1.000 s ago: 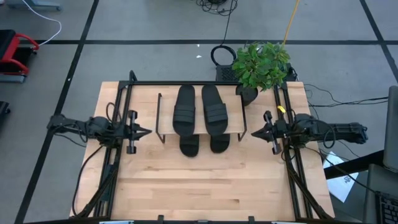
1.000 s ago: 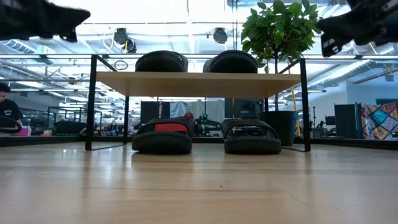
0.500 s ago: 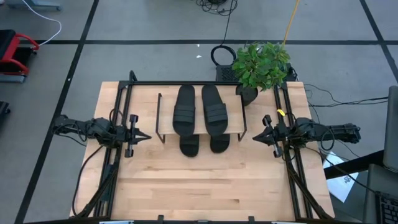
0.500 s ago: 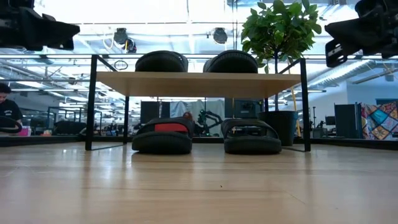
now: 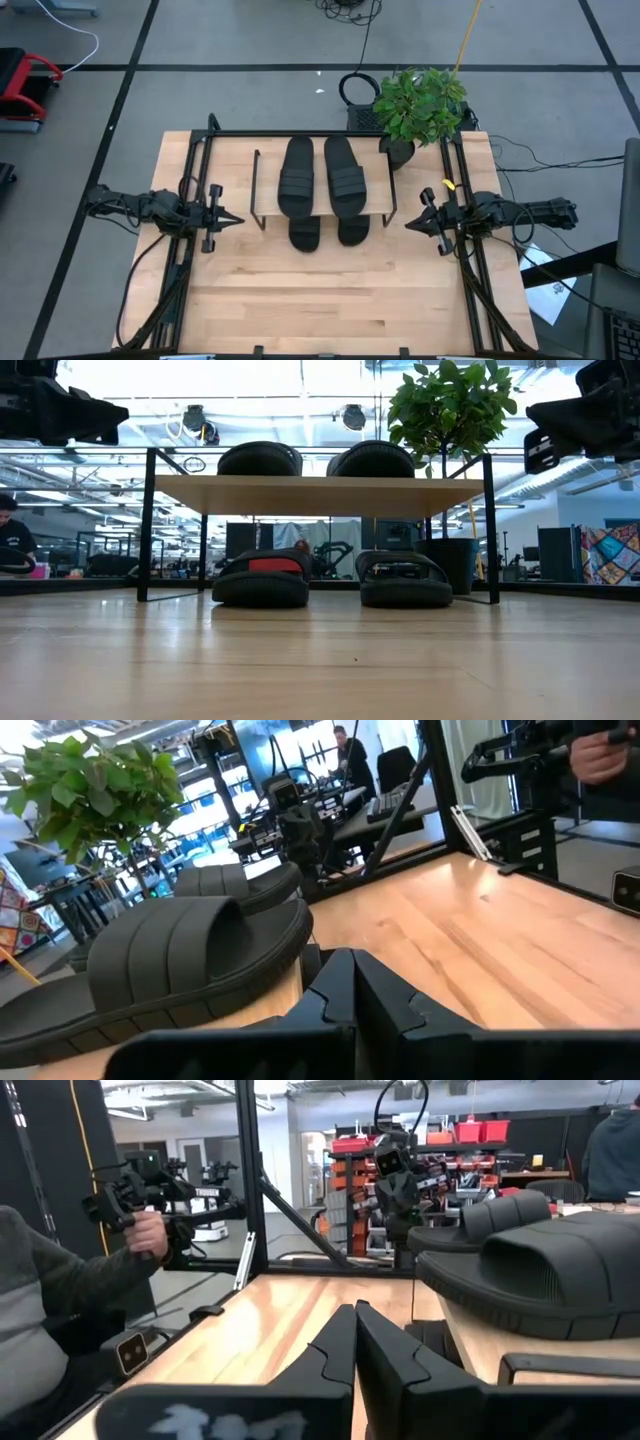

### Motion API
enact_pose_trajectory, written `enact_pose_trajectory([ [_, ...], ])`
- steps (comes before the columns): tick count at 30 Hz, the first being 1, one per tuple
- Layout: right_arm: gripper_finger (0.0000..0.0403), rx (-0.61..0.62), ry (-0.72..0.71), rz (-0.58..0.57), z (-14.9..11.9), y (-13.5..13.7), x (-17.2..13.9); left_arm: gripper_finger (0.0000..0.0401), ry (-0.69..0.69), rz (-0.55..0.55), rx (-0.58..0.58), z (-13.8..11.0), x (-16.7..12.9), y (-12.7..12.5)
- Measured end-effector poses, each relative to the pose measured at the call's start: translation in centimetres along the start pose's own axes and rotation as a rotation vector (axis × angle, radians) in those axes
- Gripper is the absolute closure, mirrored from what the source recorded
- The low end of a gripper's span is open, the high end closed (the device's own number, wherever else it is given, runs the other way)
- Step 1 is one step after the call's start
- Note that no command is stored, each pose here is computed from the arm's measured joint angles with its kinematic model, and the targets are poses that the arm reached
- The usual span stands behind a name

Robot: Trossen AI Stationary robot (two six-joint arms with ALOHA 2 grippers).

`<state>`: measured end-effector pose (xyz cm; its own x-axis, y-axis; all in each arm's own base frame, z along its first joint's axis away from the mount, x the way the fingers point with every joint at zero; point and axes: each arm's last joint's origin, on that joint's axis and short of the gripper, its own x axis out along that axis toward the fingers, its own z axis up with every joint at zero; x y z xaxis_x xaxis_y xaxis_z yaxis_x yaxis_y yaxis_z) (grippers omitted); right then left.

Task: Pick and place slides into the shelf
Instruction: Return to Home Position

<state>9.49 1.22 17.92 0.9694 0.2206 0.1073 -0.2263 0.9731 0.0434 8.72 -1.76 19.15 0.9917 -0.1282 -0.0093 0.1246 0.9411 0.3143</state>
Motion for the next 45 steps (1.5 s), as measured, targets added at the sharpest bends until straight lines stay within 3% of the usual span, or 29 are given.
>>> enact_pose_trajectory([
  [15, 0.0403, 0.009, 0.011, 0.021, -0.11, 0.06, 0.02, 0.0381, 0.001, 0.001, -0.175, 0.01, 0.02, 0.00],
  [26, 0.0403, 0.010, 0.012, 0.021, -0.11, 0.06, 0.02, 0.0400, 0.001, 0.000, -0.167, 0.01, 0.02, 0.00],
  [37, 0.0403, 0.010, 0.012, 0.021, -0.12, 0.06, 0.02, 0.0373, 0.000, 0.001, -0.167, 0.03, 0.01, 0.01],
  [45, 0.0403, 0.010, 0.012, 0.021, -0.12, 0.06, 0.02, 0.0385, 0.000, 0.001, -0.167, 0.04, 0.01, 0.01],
])
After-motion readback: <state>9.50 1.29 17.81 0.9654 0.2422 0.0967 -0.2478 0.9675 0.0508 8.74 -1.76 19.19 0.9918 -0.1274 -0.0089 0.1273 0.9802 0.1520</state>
